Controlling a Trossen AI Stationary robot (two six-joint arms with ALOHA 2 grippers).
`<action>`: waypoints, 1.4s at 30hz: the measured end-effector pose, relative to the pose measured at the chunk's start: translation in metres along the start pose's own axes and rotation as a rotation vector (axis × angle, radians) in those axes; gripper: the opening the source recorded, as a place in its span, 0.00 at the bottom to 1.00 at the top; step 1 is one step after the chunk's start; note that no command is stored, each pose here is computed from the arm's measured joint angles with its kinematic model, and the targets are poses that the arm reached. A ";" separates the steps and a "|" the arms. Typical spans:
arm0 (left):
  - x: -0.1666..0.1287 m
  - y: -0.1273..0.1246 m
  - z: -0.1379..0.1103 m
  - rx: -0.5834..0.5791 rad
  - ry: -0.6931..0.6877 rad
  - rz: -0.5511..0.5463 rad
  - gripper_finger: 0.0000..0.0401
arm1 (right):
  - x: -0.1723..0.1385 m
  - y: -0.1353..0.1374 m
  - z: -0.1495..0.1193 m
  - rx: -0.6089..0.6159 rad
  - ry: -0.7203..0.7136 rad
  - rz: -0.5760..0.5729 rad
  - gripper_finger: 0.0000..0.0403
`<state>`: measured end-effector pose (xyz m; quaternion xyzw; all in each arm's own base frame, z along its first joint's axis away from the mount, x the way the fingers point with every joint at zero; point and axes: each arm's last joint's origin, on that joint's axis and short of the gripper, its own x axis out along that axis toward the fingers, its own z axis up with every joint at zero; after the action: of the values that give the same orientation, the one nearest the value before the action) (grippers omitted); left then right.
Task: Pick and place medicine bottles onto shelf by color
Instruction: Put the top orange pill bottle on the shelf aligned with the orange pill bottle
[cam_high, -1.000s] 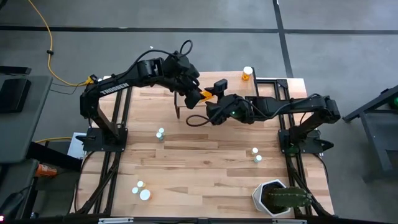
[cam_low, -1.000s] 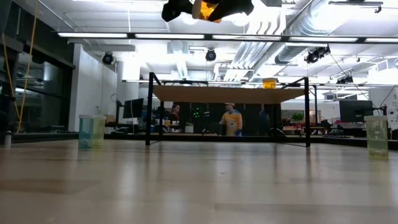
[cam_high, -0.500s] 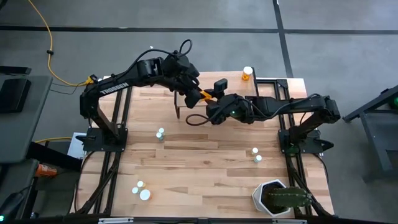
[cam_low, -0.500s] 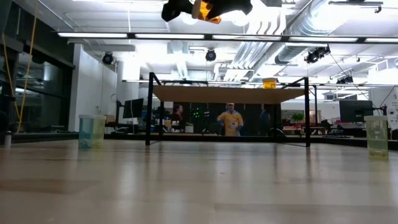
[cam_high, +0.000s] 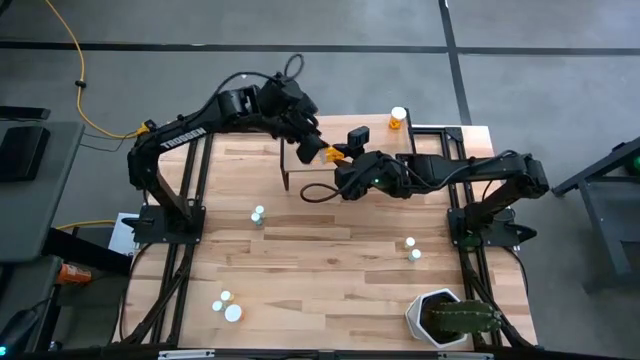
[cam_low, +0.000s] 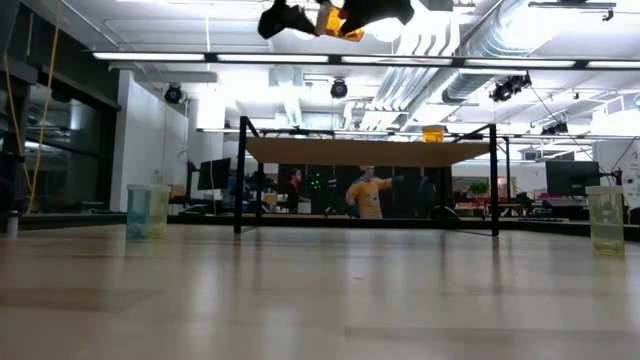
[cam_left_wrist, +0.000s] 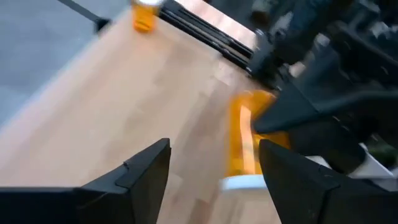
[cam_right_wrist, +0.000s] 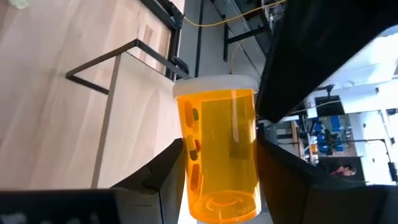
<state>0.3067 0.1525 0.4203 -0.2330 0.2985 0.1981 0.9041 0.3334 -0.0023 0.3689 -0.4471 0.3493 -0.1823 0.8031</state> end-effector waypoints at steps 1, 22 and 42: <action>-0.003 0.001 0.003 0.006 -0.015 0.005 0.59 | -0.001 0.000 -0.002 0.009 0.012 0.010 0.41; -0.092 -0.003 -0.027 0.153 -0.648 -0.087 0.58 | -0.073 0.021 -0.142 1.193 -0.173 -0.066 0.40; -0.053 -0.008 -0.064 0.055 -0.753 -0.078 0.58 | -0.015 0.077 -0.146 1.376 -0.283 -0.250 0.40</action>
<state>0.2430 0.0997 0.4107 -0.1304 -0.0586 0.2273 0.9633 0.2154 -0.0386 0.2577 0.1051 -0.0065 -0.3924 0.9137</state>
